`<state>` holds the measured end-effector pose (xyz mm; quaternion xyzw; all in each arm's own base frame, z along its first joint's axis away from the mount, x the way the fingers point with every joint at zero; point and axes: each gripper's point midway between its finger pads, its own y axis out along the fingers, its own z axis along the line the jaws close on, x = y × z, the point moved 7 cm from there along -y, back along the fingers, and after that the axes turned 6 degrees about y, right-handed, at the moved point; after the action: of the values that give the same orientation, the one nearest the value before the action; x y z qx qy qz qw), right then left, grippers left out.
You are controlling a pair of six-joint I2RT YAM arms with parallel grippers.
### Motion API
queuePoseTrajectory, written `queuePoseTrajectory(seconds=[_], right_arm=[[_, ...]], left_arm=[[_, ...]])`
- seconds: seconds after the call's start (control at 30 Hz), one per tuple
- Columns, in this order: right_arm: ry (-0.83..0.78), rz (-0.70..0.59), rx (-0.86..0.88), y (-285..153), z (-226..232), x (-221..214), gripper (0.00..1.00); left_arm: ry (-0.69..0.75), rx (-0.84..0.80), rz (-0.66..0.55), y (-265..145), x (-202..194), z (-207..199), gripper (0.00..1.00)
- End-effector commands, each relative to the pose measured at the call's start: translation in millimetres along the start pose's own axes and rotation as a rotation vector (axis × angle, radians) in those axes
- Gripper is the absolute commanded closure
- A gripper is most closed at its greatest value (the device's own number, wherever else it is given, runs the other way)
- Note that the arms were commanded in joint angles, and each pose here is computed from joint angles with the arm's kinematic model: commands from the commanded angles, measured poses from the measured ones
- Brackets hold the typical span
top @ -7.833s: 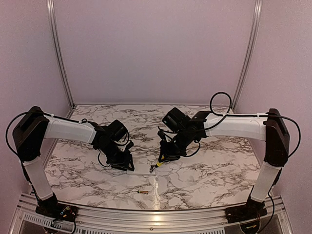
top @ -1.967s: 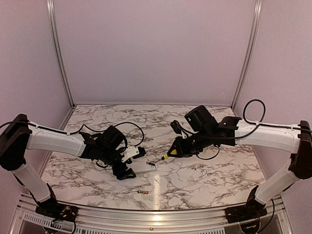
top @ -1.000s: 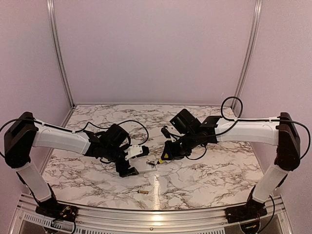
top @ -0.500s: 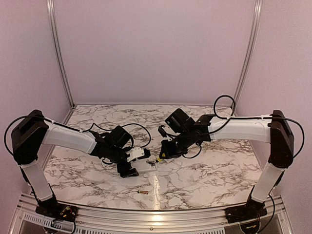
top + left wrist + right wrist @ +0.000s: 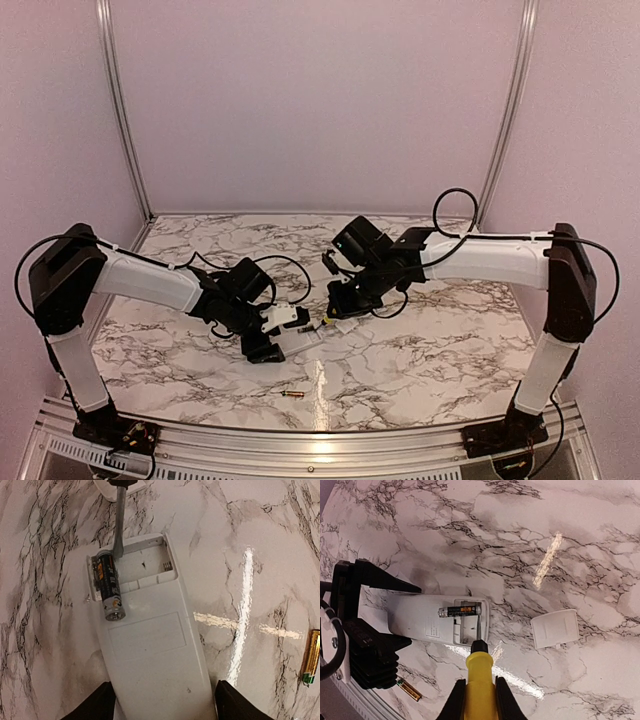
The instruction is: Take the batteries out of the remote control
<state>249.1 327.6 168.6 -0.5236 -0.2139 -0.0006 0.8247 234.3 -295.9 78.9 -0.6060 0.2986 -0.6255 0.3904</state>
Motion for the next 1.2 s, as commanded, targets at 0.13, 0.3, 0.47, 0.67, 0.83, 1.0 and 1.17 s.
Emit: queuePoseTrajectory(seconds=[0.13, 0.3, 0.47, 0.67, 0.83, 1.0, 1.17], right_arm=[[-0.036, -0.037, 0.058, -6.2, 15.5, 17.2, 1.00], [-0.022, -0.020, 0.104, -4.2, 18.9, 11.7, 1.00], [-0.003, -0.008, 0.172, -1.7, 22.8, 4.2, 1.00], [0.020, -0.006, 0.145, 3.2, 20.6, 5.8, 1.00], [0.038, -0.051, 0.148, -10.1, 23.4, 12.7, 1.00], [0.067, -0.096, 0.151, -30.4, 21.3, 16.3, 1.00], [0.114, -0.127, 0.170, -44.0, 12.1, 15.2, 1.00]], left_arm=[[-0.020, -0.050, 0.000, 3.3, 1.1, -2.3, 0.32], [-0.049, -0.064, 0.009, 5.9, -0.6, -3.5, 0.34], [-0.089, -0.078, 0.006, 8.0, -2.3, -5.8, 0.38], [-0.107, -0.091, 0.001, 9.0, -2.8, -7.2, 0.40], [-0.114, -0.088, -0.011, 5.3, -0.5, -7.4, 0.39], [-0.121, -0.056, -0.047, -8.0, 6.7, -5.6, 0.27], [-0.115, 0.002, -0.133, -32.9, 17.4, -2.5, 0.16]])
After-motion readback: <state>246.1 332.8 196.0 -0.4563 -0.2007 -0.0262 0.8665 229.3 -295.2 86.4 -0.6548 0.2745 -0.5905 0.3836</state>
